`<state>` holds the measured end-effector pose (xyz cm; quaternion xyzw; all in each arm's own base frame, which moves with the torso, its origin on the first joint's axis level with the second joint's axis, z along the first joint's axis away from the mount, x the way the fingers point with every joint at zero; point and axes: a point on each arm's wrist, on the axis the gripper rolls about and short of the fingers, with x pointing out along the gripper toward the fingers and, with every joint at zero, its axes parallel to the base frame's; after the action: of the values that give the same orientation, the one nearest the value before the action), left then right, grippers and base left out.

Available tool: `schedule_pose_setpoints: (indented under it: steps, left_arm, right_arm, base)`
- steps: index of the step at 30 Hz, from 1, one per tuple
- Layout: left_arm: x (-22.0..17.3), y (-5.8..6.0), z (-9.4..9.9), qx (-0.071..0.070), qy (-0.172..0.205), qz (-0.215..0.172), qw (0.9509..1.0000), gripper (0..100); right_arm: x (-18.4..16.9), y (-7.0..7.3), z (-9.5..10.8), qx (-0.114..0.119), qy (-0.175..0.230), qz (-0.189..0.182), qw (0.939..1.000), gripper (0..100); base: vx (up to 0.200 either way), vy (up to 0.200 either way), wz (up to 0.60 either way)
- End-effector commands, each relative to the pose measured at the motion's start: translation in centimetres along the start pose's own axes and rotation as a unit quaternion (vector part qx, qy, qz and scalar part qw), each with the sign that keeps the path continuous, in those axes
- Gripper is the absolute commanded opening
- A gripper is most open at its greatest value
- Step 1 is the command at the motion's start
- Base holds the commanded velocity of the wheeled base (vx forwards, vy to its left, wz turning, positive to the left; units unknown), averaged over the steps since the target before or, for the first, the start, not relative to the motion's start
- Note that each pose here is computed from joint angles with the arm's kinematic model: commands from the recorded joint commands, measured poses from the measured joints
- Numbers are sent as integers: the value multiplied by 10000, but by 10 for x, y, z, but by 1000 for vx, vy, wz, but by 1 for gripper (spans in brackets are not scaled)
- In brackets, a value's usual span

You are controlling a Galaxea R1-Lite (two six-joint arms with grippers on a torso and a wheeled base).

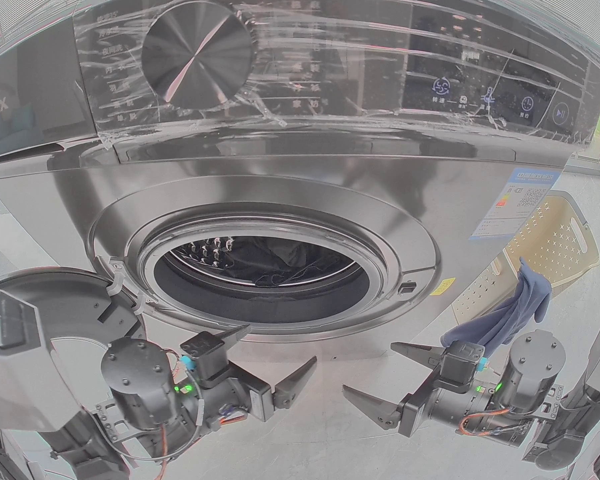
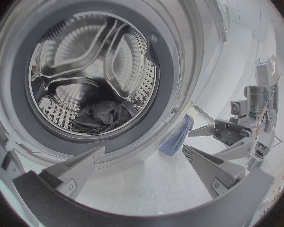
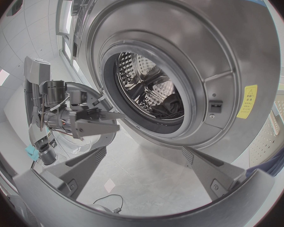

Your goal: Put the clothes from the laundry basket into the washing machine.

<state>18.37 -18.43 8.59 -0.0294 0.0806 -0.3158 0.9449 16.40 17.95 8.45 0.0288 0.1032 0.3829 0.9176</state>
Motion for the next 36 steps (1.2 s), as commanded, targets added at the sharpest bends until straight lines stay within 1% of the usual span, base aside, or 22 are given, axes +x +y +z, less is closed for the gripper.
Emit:
schedule_pose_setpoints:
  steps: [1,2,5,8,12,15,23,31,33,35,36]
  left_arm:
    - [-40,5,19,-36,-331,121,9994,100]
    - [-49,5,21,-52,-380,146,9992,100]
    - [-55,7,25,-44,-463,151,9988,100]
    - [-57,8,27,-78,-519,166,9985,100]
    - [-58,8,25,-61,-469,134,9988,100]
    - [-58,8,24,-77,-430,123,9990,100]
    - [-59,8,25,-74,-453,128,9989,100]
    - [-58,9,22,-72,-393,135,9991,100]
    - [-58,9,22,-71,-386,136,9991,100]
    - [-58,9,23,-99,-417,139,9990,100]
    - [-58,9,23,-86,-425,146,9990,100]
  right_arm:
    - [-12,-5,12,13,-253,-119,9996,100]
    - [-11,-4,14,13,-306,-104,9995,100]
    - [-10,-3,14,15,-302,-74,9995,100]
    - [-10,-5,15,22,-333,-131,9994,100]
    - [-10,-8,16,32,-357,-196,9992,100]
    - [-10,-11,16,48,-357,-250,9990,100]
    - [-11,-17,18,59,-397,-383,9985,100]
    - [-10,-17,16,59,-343,-382,9987,100]
    - [-10,-17,16,59,-358,-380,9986,100]
    - [-11,-17,18,52,-397,-383,9985,100]
    - [-11,-17,18,52,-397,-383,9985,100]
  base:
    - [0,0,0]
    - [0,0,0]
    - [-200,0,0]
    - [-200,0,0]
    - [-200,0,0]
    - [-200,0,0]
    - [-200,0,0]
    - [0,0,0]
    - [0,0,0]
    - [0,0,0]
    - [-200,0,0]
